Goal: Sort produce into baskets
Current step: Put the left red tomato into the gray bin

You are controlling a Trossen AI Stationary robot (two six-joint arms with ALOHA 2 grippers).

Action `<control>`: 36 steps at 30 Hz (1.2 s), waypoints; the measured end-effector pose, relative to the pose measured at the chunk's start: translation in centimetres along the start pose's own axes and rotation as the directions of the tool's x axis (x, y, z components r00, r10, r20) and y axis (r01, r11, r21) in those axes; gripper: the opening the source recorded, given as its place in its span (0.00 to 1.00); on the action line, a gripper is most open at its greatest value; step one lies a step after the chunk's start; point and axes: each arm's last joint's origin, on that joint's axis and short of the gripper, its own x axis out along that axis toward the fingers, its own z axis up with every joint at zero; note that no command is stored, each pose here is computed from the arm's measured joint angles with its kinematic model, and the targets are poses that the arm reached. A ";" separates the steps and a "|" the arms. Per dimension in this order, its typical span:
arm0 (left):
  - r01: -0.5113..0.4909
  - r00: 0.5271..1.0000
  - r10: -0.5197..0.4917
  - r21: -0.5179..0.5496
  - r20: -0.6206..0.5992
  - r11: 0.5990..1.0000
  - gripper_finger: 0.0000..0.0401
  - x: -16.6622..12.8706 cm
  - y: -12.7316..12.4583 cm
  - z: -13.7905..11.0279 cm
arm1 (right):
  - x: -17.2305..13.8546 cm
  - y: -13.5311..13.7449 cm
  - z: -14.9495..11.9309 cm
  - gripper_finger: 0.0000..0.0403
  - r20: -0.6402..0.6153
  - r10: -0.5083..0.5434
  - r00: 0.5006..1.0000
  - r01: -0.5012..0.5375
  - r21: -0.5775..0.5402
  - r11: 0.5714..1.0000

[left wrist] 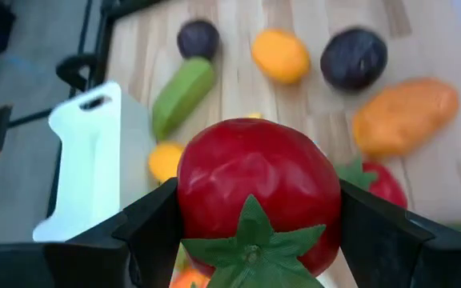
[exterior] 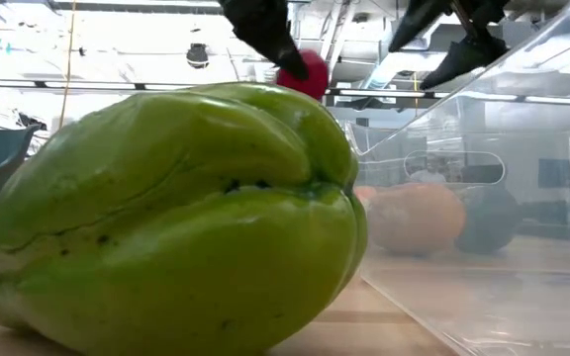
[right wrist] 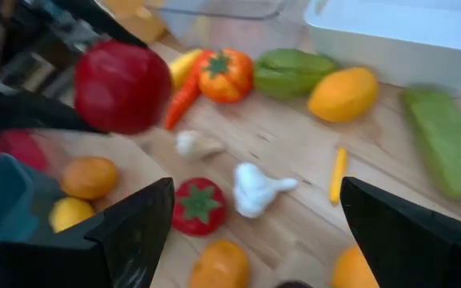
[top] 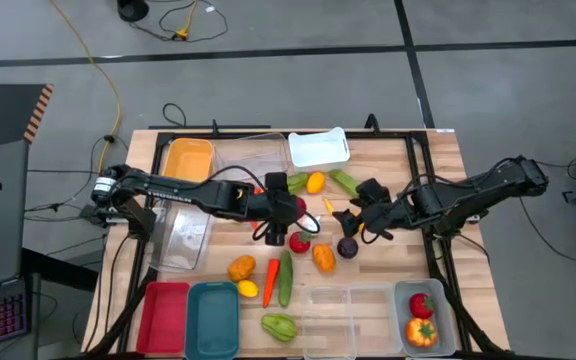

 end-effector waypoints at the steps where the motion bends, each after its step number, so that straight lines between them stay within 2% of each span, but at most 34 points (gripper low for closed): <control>1: -0.002 1.000 0.003 -0.005 0.015 1.000 0.67 0.0 0.0 0.1 | 0.0 0.1 0.1 0.95 0.007 0.013 1.000 -0.013 0.009 1.000; 13: -0.017 0.982 0.032 -0.084 0.185 0.996 0.67 -0.2 0.4 1.9 | -0.2 1.9 1.2 0.95 0.113 0.175 0.978 -0.188 0.124 0.974; 21: 0.022 0.951 0.013 -0.109 0.308 0.994 0.67 -0.3 0.5 3.0 | -0.3 2.0 1.3 0.95 0.122 0.183 0.976 -0.198 0.131 0.971; 27: 0.030 0.948 0.008 -0.115 0.318 0.993 0.67 -0.2 0.5 3.1 | -0.3 2.0 1.4 0.95 0.128 0.182 0.975 -0.203 0.175 0.964; 36: 0.036 0.950 0.001 -0.115 0.311 0.993 0.67 1.4 -0.2 3.0 | 0.8 2.4 1.7 0.95 0.145 0.188 0.971 -0.214 0.187 0.959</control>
